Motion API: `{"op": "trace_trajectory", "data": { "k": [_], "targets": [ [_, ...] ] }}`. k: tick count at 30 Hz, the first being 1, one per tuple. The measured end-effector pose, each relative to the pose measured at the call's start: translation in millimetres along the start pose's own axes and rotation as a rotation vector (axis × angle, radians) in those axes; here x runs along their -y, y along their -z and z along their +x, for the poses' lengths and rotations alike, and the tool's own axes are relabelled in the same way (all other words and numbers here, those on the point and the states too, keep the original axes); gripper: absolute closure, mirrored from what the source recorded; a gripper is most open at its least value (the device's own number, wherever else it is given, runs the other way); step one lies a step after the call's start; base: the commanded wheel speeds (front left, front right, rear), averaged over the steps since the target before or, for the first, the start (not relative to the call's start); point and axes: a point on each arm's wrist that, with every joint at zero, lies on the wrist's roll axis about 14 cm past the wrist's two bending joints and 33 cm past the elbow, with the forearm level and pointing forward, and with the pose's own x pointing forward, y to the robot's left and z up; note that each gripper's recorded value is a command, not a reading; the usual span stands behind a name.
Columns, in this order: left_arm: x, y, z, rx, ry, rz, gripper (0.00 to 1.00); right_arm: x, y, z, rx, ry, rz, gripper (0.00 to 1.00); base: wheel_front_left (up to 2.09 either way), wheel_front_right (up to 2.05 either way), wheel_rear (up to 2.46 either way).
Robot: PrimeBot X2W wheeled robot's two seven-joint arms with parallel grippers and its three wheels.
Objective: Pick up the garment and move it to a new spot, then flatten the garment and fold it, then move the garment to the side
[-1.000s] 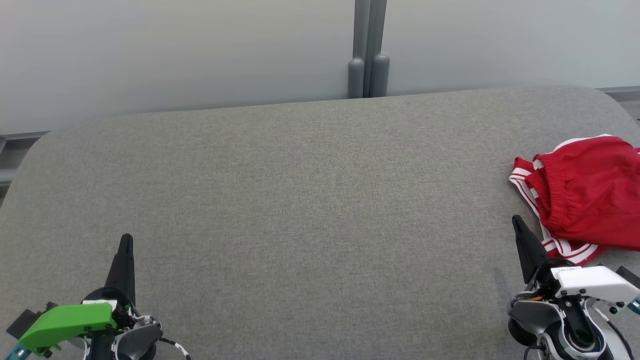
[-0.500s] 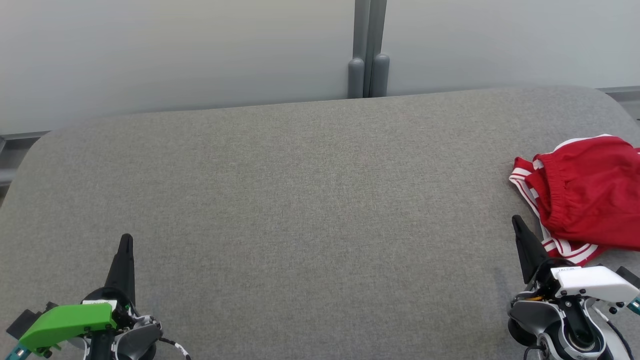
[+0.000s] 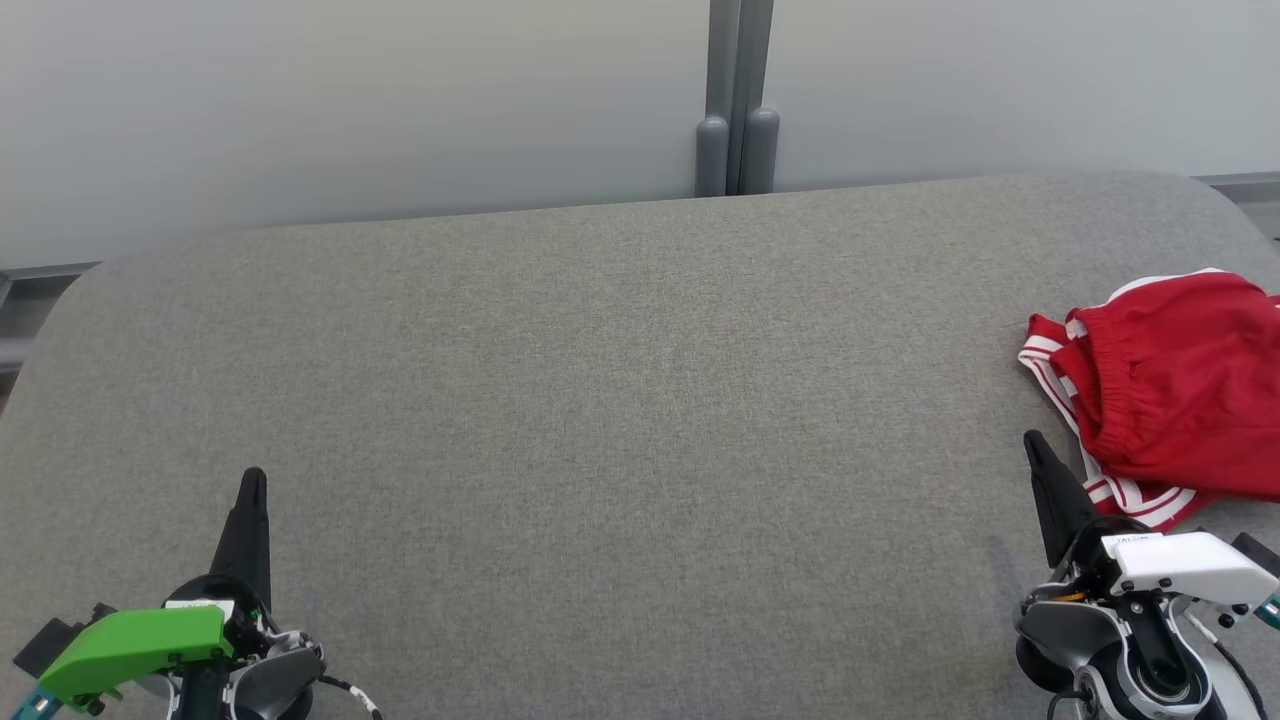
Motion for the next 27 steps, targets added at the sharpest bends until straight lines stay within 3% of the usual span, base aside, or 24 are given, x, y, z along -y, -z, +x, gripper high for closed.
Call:
{"op": "trace_trajectory", "data": {
  "k": [27],
  "targets": [
    [0.0, -0.1, 0.0, 0.001, 0.0, -0.001, 1.0, 0.0, 0.0, 0.0, -0.001, 0.0, 0.0, 1.0, 0.0, 0.0, 0.0]
  ]
}}
